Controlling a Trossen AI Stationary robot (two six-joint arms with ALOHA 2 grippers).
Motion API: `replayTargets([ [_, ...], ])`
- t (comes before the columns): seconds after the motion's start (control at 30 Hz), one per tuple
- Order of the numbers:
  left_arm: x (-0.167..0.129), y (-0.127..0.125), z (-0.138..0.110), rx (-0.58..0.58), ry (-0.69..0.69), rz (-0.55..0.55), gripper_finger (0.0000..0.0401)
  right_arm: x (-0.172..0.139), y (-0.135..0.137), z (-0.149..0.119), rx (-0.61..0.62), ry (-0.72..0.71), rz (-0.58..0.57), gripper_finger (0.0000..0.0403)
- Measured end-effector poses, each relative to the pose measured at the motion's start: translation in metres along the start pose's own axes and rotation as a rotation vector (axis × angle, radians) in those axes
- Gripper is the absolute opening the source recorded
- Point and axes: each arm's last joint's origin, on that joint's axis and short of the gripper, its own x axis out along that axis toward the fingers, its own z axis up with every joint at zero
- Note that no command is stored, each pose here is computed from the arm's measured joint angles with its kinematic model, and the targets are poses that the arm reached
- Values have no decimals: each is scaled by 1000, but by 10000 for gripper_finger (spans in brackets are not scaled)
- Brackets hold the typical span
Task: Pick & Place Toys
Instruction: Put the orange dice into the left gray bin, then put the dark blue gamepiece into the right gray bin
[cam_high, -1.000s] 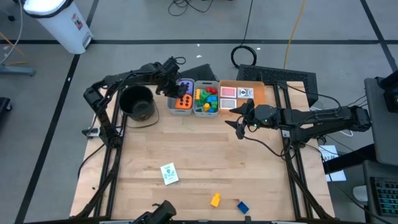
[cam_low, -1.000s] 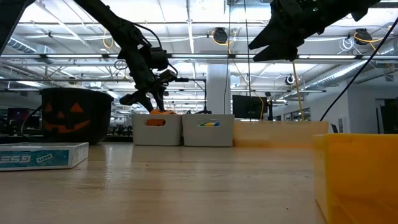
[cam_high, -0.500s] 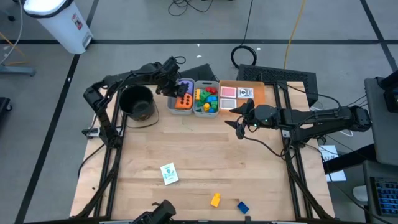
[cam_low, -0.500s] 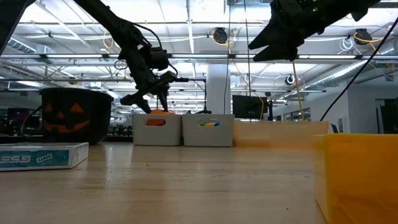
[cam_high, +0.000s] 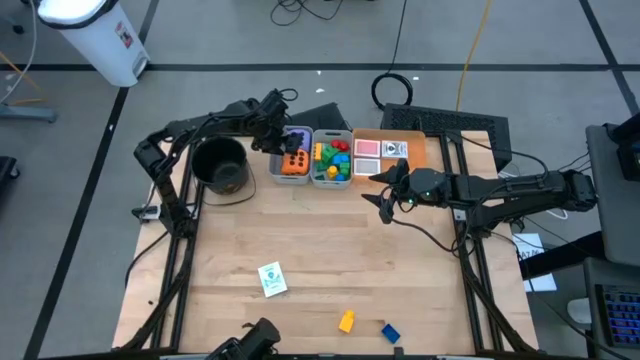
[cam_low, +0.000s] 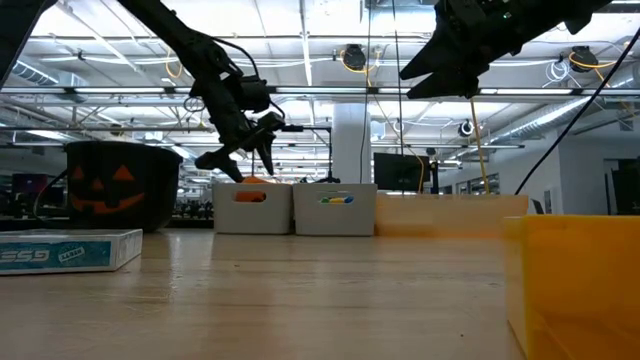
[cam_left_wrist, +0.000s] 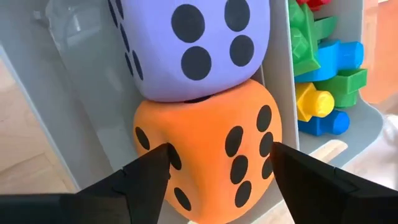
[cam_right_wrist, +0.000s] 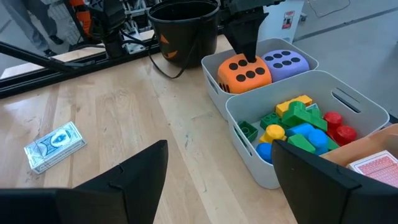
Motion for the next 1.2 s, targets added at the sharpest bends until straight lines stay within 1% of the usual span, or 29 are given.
replayTargets([
  [0.13, -5, 5, 3, -28, 16, -34, 282, 0, 0, 0, 0, 0, 0, 274],
  [0.3, -23, 10, 4, -49, -15, -31, 282, 0, 0, 0, 0, 0, 0, 274],
  [0.43, -46, 10, 3, -46, -91, -29, 282, 0, 0, 0, 1, -4, 2, 274],
  [0.63, -86, -1, -4, 4, -223, -104, 282, 0, 0, 1, -6, -8, 1, 274],
  [0.73, -112, -15, -10, 66, -333, -200, 282, 0, 0, 1, -6, -8, 1, 274],
  [0.8, -131, -28, -15, 128, -433, -284, 282, 0, 0, 1, -7, -8, 0, 274],
  [0.93, -177, -61, -31, 291, -685, -498, 282, 0, 0, 1, -42, -8, 0, 274],
  [1.03, -212, -83, -51, 414, -885, -640, 282, 0, 0, 1, -61, -8, -1, 274],
  [1.13, -236, -100, -75, 507, -1047, -726, 282, 0, 0, 1, -53, -8, -1, 274],
  [1.2, -240, -109, -88, 548, -1094, -752, 282, 0, 0, 1, -53, -8, -1, 274],
])
